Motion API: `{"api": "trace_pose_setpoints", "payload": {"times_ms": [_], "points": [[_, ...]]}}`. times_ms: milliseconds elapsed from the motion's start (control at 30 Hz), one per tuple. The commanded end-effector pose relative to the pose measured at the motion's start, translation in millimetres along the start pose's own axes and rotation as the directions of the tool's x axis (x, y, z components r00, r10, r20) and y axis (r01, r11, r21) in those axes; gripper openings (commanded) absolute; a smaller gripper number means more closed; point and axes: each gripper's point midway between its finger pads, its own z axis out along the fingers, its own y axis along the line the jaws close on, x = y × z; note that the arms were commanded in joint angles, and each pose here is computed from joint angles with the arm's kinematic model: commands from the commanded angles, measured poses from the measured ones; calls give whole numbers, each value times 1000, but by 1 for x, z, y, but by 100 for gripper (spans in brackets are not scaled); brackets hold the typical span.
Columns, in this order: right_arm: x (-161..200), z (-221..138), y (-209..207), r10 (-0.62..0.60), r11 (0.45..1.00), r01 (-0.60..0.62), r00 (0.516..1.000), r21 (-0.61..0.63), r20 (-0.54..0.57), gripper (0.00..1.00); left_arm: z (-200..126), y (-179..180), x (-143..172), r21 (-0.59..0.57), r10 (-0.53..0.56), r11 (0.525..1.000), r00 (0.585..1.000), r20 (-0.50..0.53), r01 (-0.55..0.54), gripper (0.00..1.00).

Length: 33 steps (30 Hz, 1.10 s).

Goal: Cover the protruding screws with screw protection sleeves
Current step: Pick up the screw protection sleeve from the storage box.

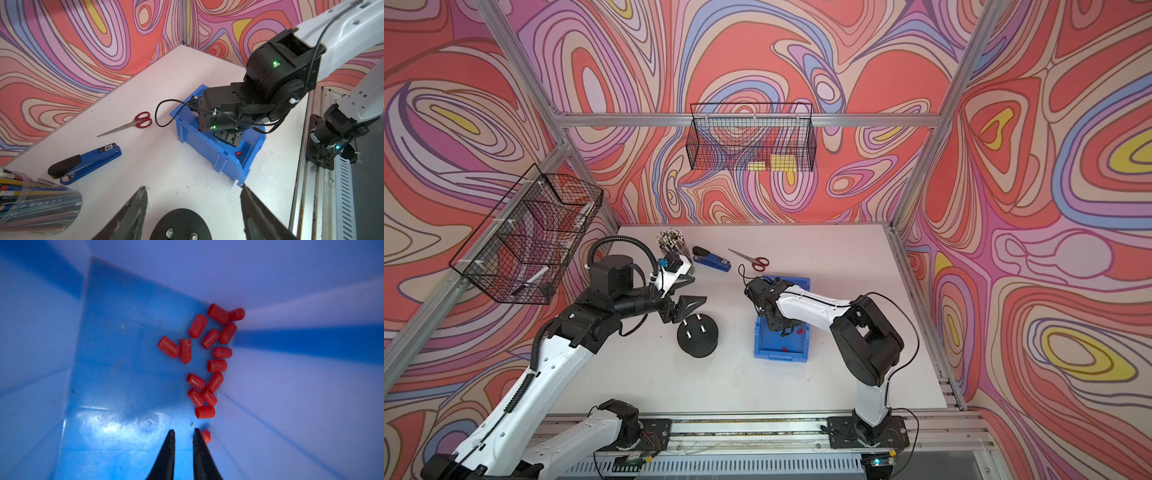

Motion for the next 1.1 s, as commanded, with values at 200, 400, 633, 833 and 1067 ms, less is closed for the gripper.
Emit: {"api": "trace_pose_setpoints", "payload": {"times_ms": [200, 400, 633, 833, 1067], "points": [[-8, 12, 1, -25, 998, 23, 999, 59, 21, 19, 3, 0, -1, 5, 26, 1000, 1000, 5, -26, 71], [-7, 19, 0, -30, 997, 30, 1000, 71, 5, 20, 5, 1, 2, 7, 22, 1000, 1000, -6, -22, 72], [-4, 26, -4, -20, 998, 21, 1000, 67, -11, 22, 6, 2, 4, 8, 16, 1000, 1000, -13, -16, 71], [-4, 30, -5, -18, 998, 19, 1000, 68, -16, 23, 7, 3, 5, 6, 12, 1000, 1000, -18, -12, 71], [0, 38, -9, -14, 997, 16, 999, 70, -39, 23, 10, 4, 5, 11, 3, 1000, 1000, -23, -3, 72]]}}
